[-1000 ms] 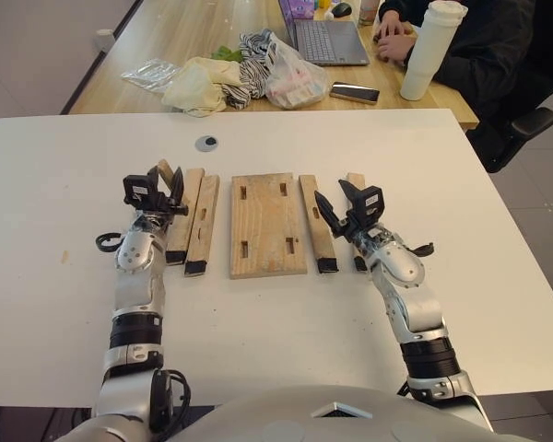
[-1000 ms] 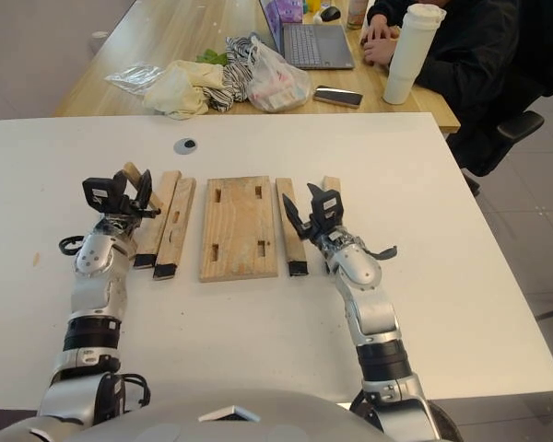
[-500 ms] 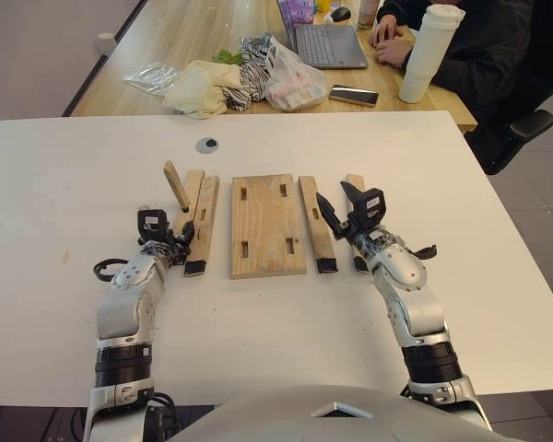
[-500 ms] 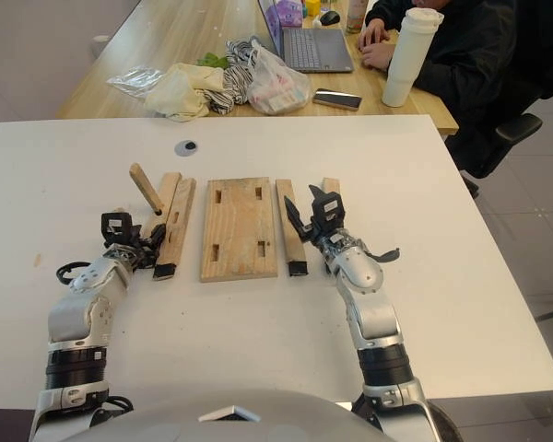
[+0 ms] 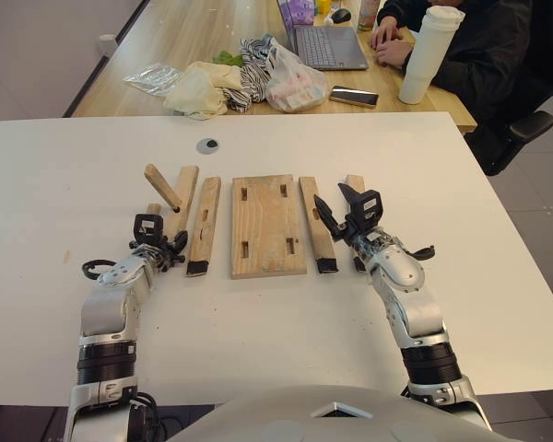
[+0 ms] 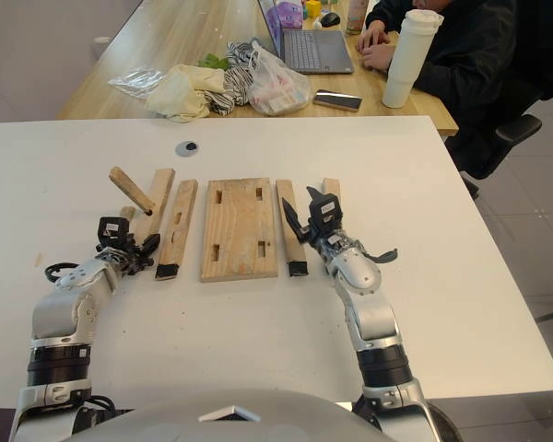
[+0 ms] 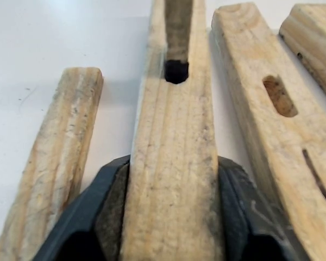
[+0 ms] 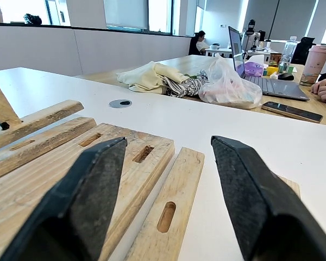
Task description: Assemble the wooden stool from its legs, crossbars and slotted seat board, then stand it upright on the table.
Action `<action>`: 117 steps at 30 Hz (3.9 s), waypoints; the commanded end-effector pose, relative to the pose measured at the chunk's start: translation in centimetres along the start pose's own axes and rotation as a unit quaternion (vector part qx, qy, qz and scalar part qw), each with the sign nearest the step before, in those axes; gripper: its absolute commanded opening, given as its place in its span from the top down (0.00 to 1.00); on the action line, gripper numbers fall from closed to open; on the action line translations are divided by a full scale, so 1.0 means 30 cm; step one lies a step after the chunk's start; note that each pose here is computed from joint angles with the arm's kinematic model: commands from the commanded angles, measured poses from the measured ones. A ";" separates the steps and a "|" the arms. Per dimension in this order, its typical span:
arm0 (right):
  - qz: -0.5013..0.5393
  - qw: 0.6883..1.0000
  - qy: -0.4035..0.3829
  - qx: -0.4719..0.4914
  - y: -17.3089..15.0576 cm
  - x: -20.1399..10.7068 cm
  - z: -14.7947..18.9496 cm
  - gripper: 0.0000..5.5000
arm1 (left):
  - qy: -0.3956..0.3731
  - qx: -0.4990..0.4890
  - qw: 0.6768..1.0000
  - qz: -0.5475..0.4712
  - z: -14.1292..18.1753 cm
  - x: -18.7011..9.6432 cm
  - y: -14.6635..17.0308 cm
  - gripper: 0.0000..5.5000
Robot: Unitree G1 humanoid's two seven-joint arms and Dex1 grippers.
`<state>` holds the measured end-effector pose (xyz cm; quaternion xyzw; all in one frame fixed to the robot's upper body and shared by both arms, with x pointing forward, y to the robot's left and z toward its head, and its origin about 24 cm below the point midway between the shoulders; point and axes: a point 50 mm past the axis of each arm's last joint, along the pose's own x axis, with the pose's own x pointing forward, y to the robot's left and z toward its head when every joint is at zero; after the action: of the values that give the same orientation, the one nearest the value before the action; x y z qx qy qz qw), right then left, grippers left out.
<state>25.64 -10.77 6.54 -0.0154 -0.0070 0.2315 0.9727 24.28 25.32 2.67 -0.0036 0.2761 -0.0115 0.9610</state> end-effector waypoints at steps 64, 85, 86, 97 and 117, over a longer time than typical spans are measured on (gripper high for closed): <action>0.312 0.897 0.001 0.314 -0.063 0.138 0.093 0.63 | -0.160 -0.332 0.836 -0.406 0.143 0.113 0.003 0.36; 0.380 0.918 0.051 0.107 -0.117 0.046 0.022 0.63 | -0.210 -0.322 0.833 -0.397 0.256 0.089 -0.005 0.36; 0.387 0.915 0.059 0.096 -0.119 0.036 0.022 0.63 | -0.212 -0.322 0.834 -0.394 0.259 0.089 -0.002 0.36; 0.434 0.895 0.100 0.020 -0.184 0.002 0.085 0.63 | -0.242 -0.304 0.833 -0.393 0.299 0.073 0.012 0.36; 0.534 0.779 0.310 -0.111 -0.048 0.077 -0.111 0.63 | -0.241 -0.322 0.833 -0.380 0.234 0.074 -0.050 0.36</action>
<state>30.91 -9.58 11.06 -0.1587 0.0998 0.7228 0.6651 30.06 23.64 7.57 -0.4235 0.0008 -0.2966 0.8560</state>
